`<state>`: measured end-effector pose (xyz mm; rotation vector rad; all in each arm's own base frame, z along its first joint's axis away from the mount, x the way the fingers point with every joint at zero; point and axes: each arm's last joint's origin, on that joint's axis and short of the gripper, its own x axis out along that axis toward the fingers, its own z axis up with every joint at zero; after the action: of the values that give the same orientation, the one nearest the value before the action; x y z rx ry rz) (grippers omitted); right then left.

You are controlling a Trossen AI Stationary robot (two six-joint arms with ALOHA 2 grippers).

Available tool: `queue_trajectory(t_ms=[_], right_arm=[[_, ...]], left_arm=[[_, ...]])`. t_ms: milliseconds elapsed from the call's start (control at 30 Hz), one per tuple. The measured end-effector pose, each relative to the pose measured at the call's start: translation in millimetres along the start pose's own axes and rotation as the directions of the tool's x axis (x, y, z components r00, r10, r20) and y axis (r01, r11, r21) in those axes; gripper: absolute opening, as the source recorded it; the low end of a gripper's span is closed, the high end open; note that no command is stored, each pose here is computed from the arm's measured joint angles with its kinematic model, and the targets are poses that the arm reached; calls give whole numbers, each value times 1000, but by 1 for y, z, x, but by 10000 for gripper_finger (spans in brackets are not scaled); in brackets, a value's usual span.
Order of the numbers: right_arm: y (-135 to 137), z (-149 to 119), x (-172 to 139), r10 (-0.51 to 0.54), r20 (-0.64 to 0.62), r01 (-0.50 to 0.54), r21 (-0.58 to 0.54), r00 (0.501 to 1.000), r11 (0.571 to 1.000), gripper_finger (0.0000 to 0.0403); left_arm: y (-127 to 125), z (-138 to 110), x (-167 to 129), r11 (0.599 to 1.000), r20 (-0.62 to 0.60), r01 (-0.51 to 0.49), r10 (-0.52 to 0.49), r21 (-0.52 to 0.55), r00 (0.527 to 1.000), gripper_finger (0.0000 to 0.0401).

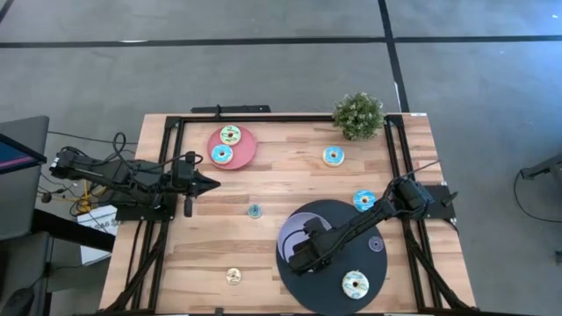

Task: Pick & Place donuts
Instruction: Put the small green donut on the purple plate

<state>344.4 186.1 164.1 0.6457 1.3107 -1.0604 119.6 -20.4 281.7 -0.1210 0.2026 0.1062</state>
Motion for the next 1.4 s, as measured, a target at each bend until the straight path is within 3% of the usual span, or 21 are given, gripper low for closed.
queue_trajectory(t_ms=[1133,1400], right_arm=[[1,0,1,3,4,-3,-1,1000,1000,245],[3,0,1,16,0,-16,-50,1000,999,245]], left_arm=[[0,0,0,1000,0,-1,1,-19,1000,0],[0,0,0,1000,0,-1,1,-22,1000,0]])
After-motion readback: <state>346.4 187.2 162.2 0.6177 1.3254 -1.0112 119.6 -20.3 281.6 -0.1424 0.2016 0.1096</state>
